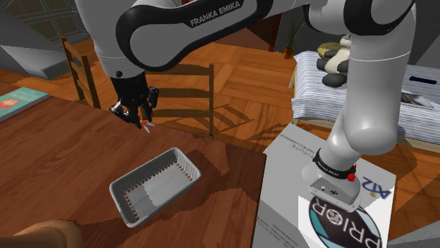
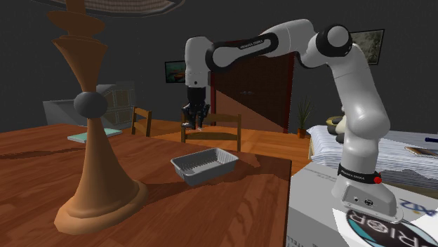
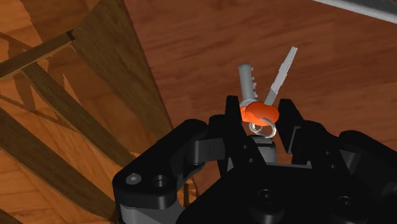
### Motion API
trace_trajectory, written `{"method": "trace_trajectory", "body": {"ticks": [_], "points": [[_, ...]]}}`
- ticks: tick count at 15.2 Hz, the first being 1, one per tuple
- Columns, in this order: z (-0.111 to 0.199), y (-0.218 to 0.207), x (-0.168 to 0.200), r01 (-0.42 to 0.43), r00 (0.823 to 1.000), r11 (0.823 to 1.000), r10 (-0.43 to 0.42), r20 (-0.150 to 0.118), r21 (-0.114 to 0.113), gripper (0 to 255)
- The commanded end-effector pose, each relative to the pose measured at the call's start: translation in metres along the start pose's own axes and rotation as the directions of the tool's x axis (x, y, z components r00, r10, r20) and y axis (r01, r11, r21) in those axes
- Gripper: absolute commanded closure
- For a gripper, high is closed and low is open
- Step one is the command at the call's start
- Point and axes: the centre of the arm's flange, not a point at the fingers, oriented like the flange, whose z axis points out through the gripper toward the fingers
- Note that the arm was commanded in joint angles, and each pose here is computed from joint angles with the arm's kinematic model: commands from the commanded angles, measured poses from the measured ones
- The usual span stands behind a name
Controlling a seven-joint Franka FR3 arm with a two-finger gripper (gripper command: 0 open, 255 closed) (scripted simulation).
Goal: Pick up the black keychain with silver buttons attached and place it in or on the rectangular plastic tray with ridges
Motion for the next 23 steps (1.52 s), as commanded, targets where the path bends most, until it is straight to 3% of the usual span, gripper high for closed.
{"method": "trace_trajectory", "body": {"ticks": [1, 11, 23], "points": [[-0.002, -0.010, -0.021, 0.000, 1.000, 1.000, 0.000, 0.000, 0.000, 255], [-0.019, -0.072, -0.145, 0.000, 1.000, 1.000, 0.000, 0.000, 0.000, 255], [0.044, -0.073, -0.149, 0.000, 1.000, 1.000, 0.000, 0.000, 0.000, 255]]}}
